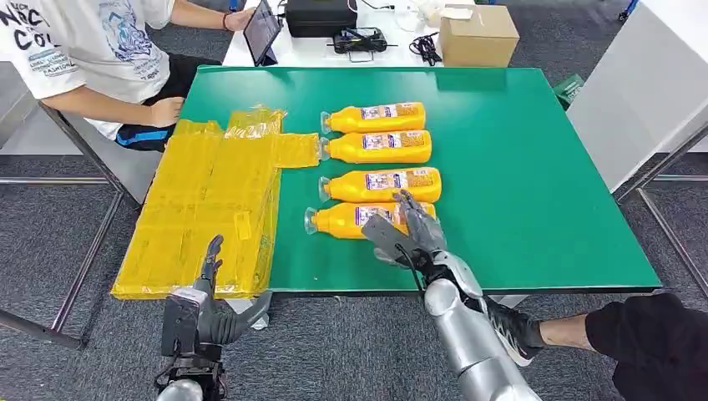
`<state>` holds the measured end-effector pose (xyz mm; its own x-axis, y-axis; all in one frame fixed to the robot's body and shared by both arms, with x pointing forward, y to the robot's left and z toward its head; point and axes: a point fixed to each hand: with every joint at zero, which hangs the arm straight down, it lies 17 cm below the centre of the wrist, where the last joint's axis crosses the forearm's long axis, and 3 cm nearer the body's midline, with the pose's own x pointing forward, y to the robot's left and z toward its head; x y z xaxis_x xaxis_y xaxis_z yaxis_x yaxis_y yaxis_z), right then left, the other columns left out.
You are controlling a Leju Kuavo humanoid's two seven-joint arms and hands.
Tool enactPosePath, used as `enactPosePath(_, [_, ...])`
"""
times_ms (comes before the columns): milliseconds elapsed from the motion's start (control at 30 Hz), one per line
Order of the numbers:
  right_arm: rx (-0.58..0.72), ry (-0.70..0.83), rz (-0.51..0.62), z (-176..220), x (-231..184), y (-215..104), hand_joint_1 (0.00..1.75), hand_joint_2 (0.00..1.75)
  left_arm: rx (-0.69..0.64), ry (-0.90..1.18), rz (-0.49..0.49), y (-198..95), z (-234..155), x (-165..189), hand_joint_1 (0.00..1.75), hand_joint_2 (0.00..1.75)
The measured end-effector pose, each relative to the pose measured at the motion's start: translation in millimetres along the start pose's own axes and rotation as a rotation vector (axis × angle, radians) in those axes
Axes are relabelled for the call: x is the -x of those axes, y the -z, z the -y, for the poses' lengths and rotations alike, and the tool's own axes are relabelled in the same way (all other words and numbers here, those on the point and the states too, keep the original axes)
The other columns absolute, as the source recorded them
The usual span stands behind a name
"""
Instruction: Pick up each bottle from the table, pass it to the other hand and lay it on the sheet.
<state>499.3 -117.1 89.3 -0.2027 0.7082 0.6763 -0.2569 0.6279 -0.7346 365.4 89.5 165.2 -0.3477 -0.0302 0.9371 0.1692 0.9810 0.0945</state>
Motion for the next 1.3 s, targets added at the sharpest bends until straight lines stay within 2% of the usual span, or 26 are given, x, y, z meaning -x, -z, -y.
enactPosePath(167, [0.049,-0.003,0.035,18,-12,1,0.0,1.75,0.0,-0.012,-0.008,-1,1,2,0.0,1.75])
enactPosePath(333, [0.122,-0.154,0.0,38,-4,2,0.0,1.75,0.005,-0.017,-0.016,-2,3,5,0.0,1.75])
enactPosePath(567, [0.145,-0.306,-0.037,51,5,7,0.0,1.75,0.011,-0.029,-0.024,-3,5,8,0.0,1.75])
enactPosePath(867, [0.052,-0.355,-0.091,50,38,30,0.0,1.75,0.029,-0.039,-0.038,-5,11,14,0.0,1.75])
enactPosePath(1100, [-0.07,-0.341,-0.076,51,39,56,0.0,1.75,0.049,-0.047,-0.044,-4,16,18,0.0,1.75])
enactPosePath(1300, [-0.105,-0.338,-0.087,55,39,66,0.0,1.75,0.055,-0.049,-0.048,-3,18,21,0.0,1.75])
